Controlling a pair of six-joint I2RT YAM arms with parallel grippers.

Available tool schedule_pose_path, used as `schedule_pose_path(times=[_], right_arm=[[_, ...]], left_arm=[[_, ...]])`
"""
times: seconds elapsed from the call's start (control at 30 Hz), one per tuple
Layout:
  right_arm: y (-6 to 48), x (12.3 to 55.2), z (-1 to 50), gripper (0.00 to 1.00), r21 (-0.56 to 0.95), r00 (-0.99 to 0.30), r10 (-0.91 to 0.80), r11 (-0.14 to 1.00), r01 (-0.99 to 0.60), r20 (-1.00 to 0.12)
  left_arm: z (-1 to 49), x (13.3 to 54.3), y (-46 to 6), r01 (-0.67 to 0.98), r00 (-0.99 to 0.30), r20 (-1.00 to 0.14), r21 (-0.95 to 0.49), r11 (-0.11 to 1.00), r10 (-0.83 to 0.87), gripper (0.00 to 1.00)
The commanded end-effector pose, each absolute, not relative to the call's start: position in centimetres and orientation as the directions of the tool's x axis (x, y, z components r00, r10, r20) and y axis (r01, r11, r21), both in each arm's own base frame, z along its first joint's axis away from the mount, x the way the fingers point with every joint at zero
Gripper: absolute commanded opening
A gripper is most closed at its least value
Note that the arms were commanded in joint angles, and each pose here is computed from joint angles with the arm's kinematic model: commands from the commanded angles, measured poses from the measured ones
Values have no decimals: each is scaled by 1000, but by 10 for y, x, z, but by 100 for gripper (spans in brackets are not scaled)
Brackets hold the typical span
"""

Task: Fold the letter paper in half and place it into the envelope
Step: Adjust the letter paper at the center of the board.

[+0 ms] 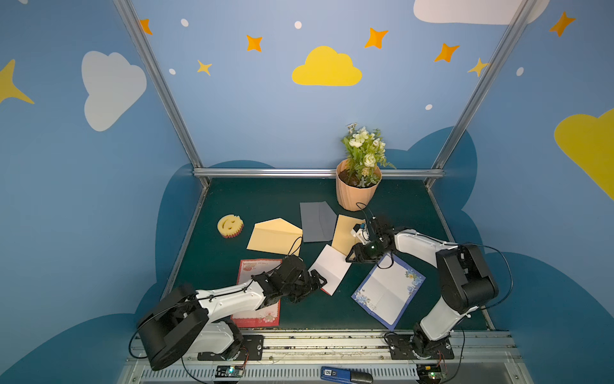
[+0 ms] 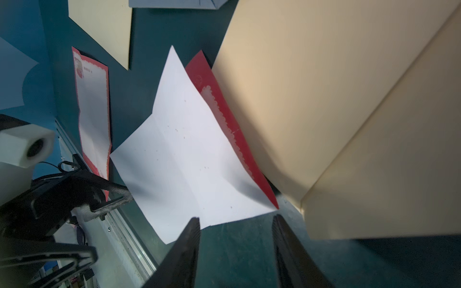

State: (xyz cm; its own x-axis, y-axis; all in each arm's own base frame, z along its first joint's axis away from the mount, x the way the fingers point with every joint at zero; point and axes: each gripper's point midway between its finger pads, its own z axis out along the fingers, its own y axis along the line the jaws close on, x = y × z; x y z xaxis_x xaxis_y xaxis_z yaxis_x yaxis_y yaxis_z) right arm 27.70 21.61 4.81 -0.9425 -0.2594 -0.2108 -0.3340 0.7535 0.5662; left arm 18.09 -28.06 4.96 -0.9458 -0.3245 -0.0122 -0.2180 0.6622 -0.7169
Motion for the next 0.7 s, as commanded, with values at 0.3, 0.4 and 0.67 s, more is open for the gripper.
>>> schedule_pose_path(times=[0.3, 0.4, 0.67], right_arm=[[221, 291, 39, 46, 542, -932, -277, 759, -362, -235], [226, 290, 38, 45, 549, -931, -285, 752, -365, -230], [236, 278, 36, 41, 574, -930, -301, 732, -367, -210]], left_arm=[[41, 193, -300, -257, -936, 21, -722, 642, -351, 80], [34, 195, -301, -278, -931, 37, -715, 641, -362, 75], [30, 205, -288, -333, -905, 50, -700, 631, -422, 49]])
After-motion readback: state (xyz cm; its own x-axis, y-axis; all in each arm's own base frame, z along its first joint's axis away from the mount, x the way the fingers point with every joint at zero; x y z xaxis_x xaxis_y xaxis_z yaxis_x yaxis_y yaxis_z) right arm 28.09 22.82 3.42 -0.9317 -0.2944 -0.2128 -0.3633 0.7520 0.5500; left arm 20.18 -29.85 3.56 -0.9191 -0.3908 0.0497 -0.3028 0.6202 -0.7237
